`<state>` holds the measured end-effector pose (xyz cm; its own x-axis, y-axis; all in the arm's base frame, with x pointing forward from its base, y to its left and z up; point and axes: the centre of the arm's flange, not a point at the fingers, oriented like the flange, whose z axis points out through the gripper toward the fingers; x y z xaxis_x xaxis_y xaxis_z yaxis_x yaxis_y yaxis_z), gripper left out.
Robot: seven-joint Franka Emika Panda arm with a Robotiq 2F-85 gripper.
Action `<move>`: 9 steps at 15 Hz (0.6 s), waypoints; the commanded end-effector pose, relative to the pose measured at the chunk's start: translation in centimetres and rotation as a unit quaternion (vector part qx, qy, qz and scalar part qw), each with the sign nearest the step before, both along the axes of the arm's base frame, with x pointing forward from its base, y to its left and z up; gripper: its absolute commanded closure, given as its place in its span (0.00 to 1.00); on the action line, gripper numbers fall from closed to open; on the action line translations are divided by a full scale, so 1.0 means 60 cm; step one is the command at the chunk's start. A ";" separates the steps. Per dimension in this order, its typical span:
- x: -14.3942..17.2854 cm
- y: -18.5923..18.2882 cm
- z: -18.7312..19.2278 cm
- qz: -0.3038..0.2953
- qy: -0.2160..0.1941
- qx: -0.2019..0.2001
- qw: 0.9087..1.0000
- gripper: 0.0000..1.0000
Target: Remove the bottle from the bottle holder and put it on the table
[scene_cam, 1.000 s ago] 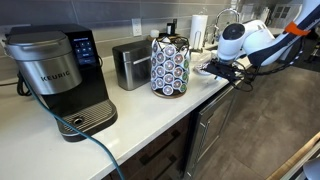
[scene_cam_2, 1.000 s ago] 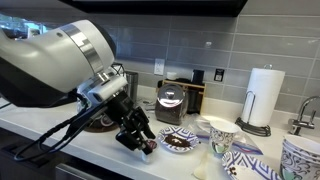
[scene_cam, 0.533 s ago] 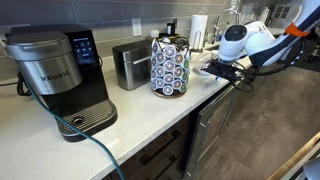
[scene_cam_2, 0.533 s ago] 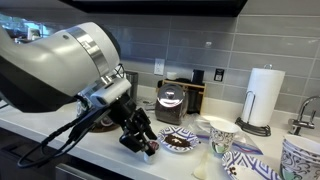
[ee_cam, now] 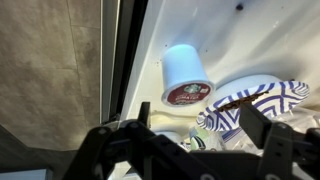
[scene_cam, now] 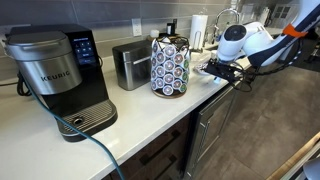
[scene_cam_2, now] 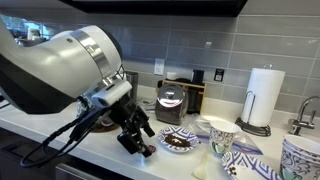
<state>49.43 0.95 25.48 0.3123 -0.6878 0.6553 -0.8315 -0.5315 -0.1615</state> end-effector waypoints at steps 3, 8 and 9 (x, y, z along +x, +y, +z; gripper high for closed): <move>0.002 -0.008 0.011 0.003 0.007 0.024 1.000 0.00; -0.004 -0.024 0.046 0.028 0.048 0.030 0.998 0.00; -0.005 -0.029 0.053 0.031 0.064 0.031 0.997 0.00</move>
<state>49.88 0.05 26.61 0.3733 -0.6943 0.6153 -0.8222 -0.5548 -0.1273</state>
